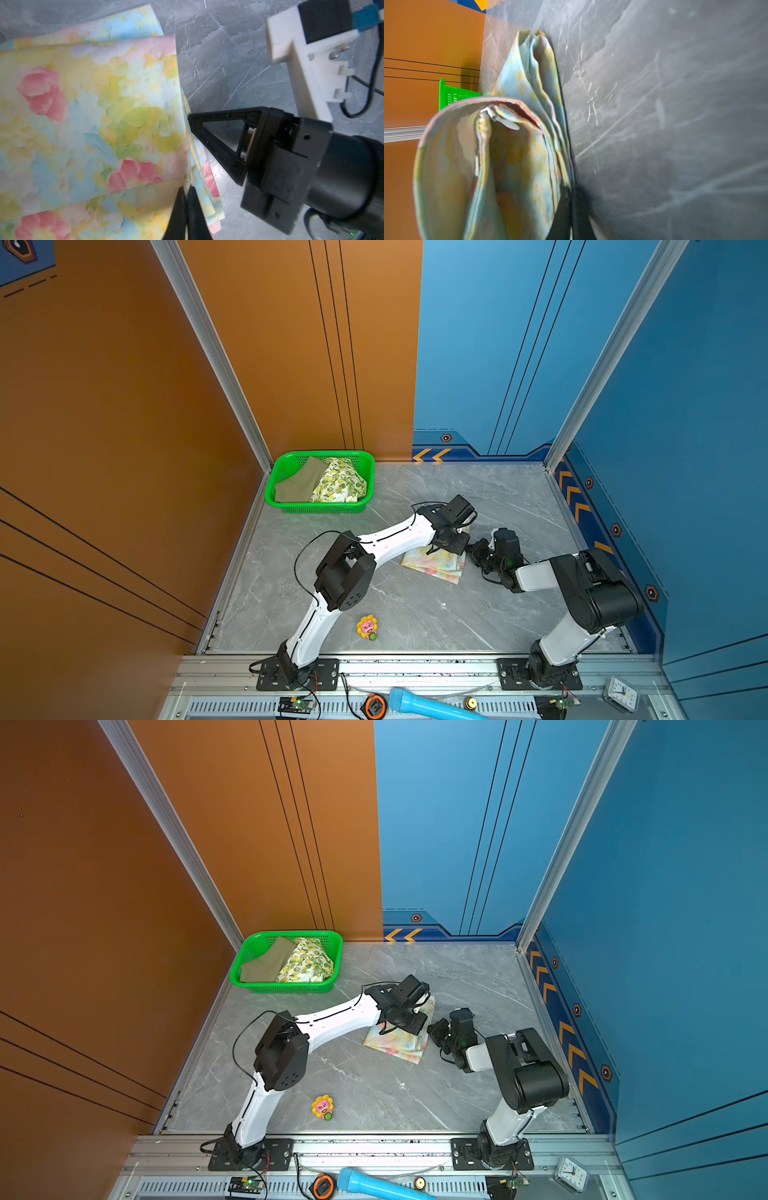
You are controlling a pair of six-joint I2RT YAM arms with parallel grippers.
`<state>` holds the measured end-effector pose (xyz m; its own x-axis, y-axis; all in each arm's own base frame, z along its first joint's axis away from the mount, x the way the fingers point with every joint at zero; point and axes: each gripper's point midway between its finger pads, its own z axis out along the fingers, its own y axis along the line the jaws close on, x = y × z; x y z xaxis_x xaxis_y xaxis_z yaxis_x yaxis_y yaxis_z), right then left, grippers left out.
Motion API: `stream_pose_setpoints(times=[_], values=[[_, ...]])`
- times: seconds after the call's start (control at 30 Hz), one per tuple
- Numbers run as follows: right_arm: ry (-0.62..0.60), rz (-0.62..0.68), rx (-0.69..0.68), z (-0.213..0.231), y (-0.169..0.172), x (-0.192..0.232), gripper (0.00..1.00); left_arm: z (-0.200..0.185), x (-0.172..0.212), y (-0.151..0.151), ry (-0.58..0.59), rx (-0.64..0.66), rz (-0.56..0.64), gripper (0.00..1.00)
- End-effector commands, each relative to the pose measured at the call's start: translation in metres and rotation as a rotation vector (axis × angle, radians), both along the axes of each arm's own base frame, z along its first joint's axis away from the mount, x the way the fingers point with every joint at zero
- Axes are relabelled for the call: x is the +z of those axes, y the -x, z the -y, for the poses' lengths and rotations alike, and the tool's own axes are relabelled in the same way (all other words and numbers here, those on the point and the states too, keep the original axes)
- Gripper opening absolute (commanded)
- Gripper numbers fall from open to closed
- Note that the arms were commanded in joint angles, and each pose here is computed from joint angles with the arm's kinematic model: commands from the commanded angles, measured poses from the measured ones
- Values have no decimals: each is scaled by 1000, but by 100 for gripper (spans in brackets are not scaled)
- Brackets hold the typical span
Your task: Fold and stack the skirts
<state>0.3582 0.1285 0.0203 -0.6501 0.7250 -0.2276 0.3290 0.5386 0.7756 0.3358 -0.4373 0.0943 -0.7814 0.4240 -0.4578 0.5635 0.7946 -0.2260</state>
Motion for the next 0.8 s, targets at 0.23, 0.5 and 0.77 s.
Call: stream_pose_setpoints(times=[0.23,0.5,0.77], values=[[-2,-89,-18,3,20,-29,8,16,-24,6,68,5,-98,0],[-8,-90,-35,8,23,-30,20,22,-45,3,141,30,-139,0],[9,-91,-49,15,27,-28,37,25,-60,0,207,40,-143,0]])
